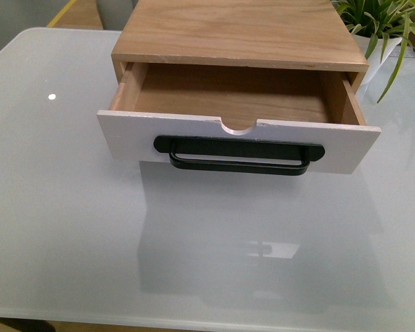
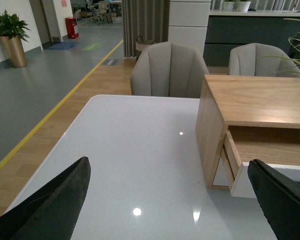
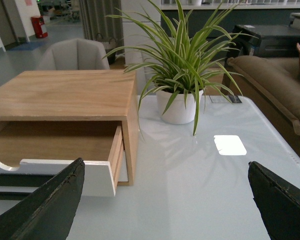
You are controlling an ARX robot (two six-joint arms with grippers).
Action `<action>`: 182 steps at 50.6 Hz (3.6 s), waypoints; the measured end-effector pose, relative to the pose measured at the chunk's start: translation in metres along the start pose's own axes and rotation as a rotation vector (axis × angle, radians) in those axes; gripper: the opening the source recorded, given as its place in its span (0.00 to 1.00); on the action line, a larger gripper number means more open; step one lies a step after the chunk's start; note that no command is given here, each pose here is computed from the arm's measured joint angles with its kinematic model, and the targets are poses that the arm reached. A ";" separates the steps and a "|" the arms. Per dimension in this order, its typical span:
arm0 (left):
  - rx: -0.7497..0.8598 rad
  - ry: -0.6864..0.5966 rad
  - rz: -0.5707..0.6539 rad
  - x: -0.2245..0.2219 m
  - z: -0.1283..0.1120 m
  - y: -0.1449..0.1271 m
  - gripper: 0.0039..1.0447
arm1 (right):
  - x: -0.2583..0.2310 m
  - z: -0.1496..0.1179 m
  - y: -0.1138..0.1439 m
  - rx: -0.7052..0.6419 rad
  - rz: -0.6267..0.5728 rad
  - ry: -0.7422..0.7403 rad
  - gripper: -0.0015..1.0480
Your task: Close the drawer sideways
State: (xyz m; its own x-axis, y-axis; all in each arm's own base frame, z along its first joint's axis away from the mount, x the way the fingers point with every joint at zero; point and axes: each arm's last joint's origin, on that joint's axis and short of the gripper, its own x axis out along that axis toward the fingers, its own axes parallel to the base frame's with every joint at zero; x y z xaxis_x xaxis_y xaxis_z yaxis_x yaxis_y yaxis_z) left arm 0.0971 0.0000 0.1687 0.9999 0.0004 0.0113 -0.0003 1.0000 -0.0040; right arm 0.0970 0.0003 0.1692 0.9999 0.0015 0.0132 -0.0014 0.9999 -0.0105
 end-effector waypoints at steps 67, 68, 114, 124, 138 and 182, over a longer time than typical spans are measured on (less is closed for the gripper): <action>0.040 0.402 -0.467 0.007 -0.004 -0.003 0.92 | 0.016 -0.004 -0.009 -0.095 -0.020 0.352 0.91; 0.055 0.404 -0.510 0.009 -0.003 -0.004 0.92 | 0.019 -0.004 -0.010 -0.110 -0.013 0.352 0.91; 0.485 0.285 -1.377 0.106 -0.052 -0.085 0.92 | 0.129 -0.063 0.053 -1.028 0.820 0.383 0.91; 0.487 0.280 -1.392 0.125 -0.060 -0.099 0.92 | 0.137 -0.074 0.063 -1.050 0.871 0.367 0.91; 0.484 0.290 -1.401 0.140 -0.068 -0.110 0.92 | 0.144 -0.077 0.071 -1.050 0.908 0.347 0.91; 0.470 0.331 -1.376 0.185 -0.079 -0.131 0.92 | 0.160 -0.083 0.087 -1.069 0.968 0.318 0.91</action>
State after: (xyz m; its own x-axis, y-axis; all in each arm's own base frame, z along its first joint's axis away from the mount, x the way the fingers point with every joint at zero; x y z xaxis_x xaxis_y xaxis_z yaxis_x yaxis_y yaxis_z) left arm 0.2829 -0.1309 0.0921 0.1764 -0.8573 -0.4837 0.9827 0.1255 0.1360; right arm 0.2581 0.0868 0.0874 0.5766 0.5051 -0.6422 -0.7860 0.1285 -0.6047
